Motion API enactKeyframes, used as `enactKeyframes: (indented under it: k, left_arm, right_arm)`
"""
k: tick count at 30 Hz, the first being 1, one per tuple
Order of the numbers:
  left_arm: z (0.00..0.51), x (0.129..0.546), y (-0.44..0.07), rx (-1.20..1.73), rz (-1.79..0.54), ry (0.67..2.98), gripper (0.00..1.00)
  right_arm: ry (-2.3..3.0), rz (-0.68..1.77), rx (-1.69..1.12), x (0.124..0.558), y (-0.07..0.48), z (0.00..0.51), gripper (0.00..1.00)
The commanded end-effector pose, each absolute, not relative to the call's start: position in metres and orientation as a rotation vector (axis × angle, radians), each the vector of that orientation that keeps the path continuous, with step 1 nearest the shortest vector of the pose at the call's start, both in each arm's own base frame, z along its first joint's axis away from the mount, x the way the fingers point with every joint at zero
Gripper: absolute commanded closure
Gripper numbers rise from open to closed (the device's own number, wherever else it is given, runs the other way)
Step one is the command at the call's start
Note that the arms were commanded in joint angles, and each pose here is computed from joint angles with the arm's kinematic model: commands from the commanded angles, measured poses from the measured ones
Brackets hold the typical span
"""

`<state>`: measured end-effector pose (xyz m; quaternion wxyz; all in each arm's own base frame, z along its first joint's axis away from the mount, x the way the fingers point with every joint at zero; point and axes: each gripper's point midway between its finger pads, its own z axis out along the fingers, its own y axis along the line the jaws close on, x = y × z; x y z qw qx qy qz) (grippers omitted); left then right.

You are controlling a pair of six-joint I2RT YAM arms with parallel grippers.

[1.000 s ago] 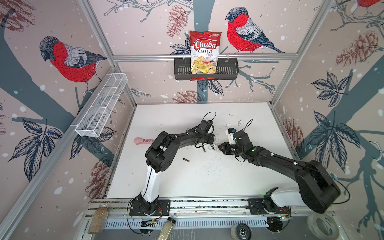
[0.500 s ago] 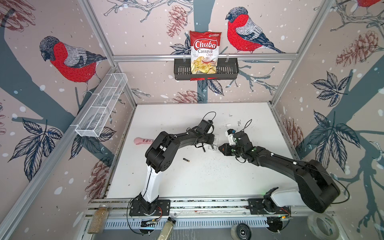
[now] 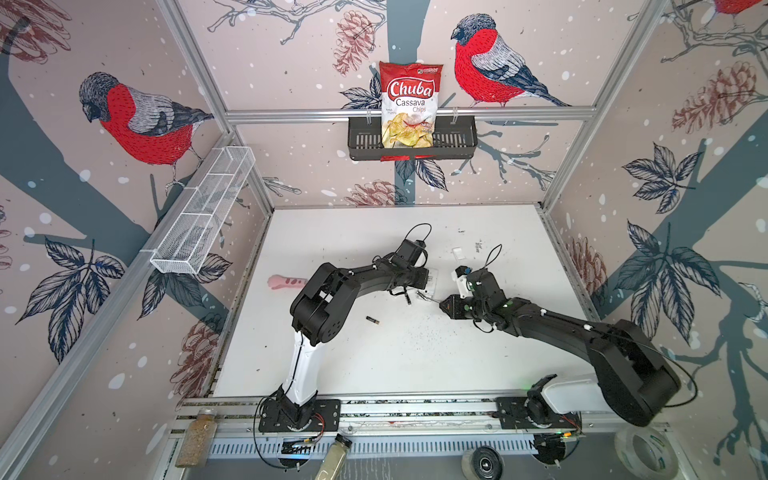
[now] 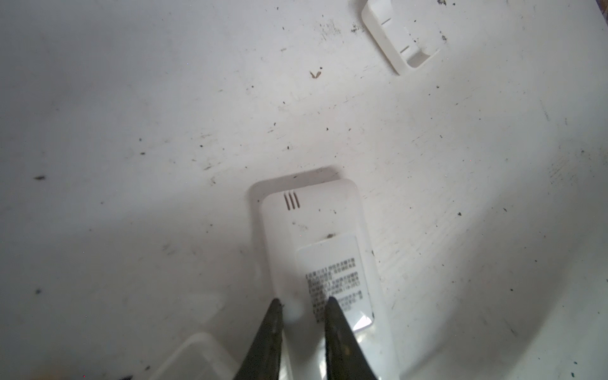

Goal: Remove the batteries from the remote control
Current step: 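Pry the second battery out of the compartment with the screwdriver tip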

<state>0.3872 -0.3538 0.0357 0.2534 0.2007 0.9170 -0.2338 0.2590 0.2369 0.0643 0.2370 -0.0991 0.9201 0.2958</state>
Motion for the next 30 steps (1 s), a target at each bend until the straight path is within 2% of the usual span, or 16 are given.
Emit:
enactKeyframes:
  k: [1,11,23,30]
  left_arm:
    - [0.026,0.374,-0.349,0.565,-0.647,2.554,0.77]
    - [0.025,0.373,-0.349,0.563,-0.644,2.556,0.77]
    - [0.032,0.376,-0.349,0.551,-0.648,2.54,0.77]
    - [0.072,0.397,-0.348,0.498,-0.636,2.458,0.66]
  right_arm:
    - [2.489,0.85,-0.293,0.264,0.247,0.071,0.93]
    - [2.452,0.931,-0.385,0.257,0.272,0.084,0.93]
    - [2.445,0.895,-0.361,0.26,0.264,0.087,0.93]
    - [2.428,0.847,-0.276,0.27,0.239,0.095,0.93]
